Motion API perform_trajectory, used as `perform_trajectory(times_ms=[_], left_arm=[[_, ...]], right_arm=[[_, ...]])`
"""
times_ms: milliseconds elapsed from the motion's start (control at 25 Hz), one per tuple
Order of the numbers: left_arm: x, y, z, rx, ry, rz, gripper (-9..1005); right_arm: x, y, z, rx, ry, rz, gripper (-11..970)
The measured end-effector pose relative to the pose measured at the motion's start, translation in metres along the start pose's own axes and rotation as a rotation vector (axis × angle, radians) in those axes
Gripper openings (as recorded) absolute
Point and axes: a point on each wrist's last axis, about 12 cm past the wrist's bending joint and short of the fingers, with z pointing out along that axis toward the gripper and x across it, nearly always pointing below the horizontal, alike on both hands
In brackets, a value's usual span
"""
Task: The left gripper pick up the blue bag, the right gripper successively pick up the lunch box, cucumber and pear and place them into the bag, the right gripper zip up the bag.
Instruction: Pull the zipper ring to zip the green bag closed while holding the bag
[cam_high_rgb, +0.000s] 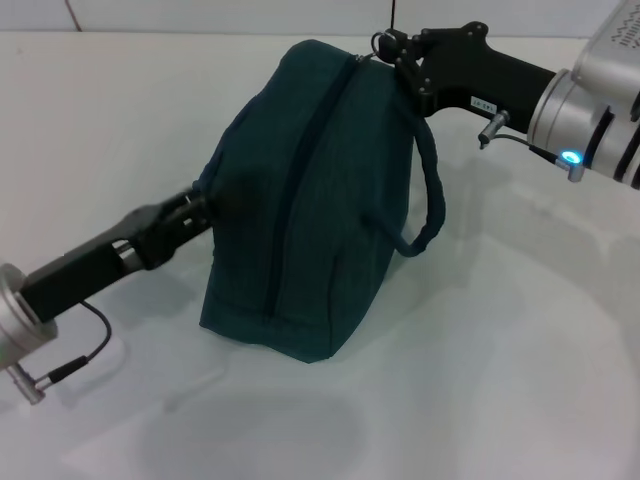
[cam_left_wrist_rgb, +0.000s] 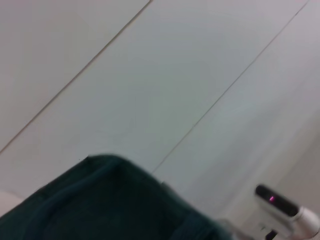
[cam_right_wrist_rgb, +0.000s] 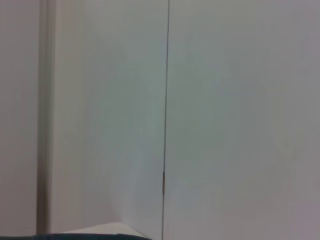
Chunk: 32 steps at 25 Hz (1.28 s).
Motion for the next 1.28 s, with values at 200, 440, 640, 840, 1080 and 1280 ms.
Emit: perform_trajectory(times_ms=[200, 440, 640, 840, 1080, 1280], left_arm=[[-0.01, 0.0, -0.006, -0.015, -0.137, -0.001, 511], [-0.026, 0.009, -0.009, -0.072, -0.249, -0.014, 720], [-0.044, 0.015, -0.007, -0.081, -0.231, -0.014, 756], [-0.072, 0.022, 0.006, -0.086, -0.137, -0.051, 784], [-0.102, 0.025, 0.038, -0.064, 0.08, -0.065, 779], [-0.1, 0.029, 0.065, -0.09, 0.194, -0.088, 777]], right_arm=[[0.0, 0.001, -0.002, -0.013, -0.011, 0.003, 85], [0.001, 0.003, -0.005, -0.017, -0.024, 0.012, 87], [0.002, 0.003, -0.007, -0.017, -0.027, 0.017, 89], [0.003, 0.003, -0.009, -0.015, -0.027, 0.019, 90], [0.004, 0.003, -0.01, -0.015, -0.028, 0.021, 92], [0.004, 0.005, -0.014, -0.021, -0.054, 0.034, 93]])
